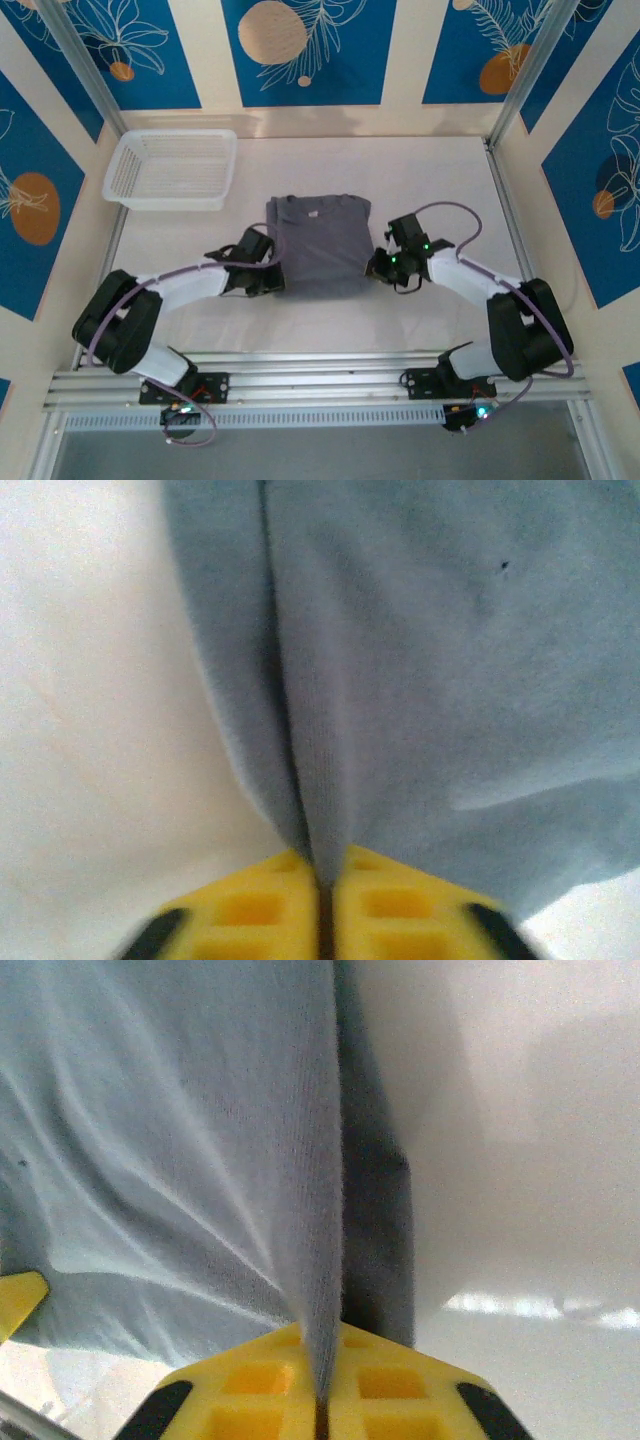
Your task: Fold the inside-out t-shirt
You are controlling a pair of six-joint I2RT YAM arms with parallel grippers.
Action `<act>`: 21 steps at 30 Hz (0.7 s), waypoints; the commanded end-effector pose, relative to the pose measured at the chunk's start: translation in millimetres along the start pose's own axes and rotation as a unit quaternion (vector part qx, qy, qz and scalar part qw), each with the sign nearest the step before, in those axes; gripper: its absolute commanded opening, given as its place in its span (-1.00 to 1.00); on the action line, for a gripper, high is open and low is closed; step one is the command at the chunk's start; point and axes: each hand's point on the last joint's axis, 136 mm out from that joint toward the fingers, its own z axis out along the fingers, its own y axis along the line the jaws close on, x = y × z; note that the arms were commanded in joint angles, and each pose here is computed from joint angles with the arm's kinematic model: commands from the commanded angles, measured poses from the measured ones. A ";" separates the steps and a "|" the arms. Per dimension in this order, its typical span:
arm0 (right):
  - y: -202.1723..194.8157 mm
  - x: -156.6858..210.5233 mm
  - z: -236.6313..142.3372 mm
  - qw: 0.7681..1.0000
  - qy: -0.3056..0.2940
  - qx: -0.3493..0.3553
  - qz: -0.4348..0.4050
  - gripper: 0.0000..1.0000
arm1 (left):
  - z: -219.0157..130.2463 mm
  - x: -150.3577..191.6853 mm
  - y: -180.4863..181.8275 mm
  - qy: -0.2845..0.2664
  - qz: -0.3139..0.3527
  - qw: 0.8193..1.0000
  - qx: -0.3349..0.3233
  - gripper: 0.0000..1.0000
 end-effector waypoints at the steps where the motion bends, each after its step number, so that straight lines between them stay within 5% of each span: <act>1: -4.8 25.9 -11.9 1.000 0.010 -0.003 0.028 0.00 | -11.2 15.6 5.0 0.008 -0.035 0.999 -0.004 -0.21; 2: -4.0 29.9 -17.8 0.999 0.008 -0.008 0.032 0.15 | -16.9 14.8 4.7 0.000 -0.035 0.999 -0.005 -0.10; 8: -36.5 50.0 -35.9 0.995 -0.021 0.024 0.090 0.18 | -35.6 33.3 20.6 -0.009 -0.070 0.997 -0.011 0.00; 13: -26.2 54.7 -22.1 0.995 -0.001 -0.043 0.087 0.20 | -28.1 38.4 9.0 0.001 -0.065 0.997 0.032 0.09; 21: -2.9 38.7 -3.5 0.994 0.021 -0.072 0.084 0.00 | -7.9 32.3 -11.6 0.009 -0.063 0.996 0.059 0.04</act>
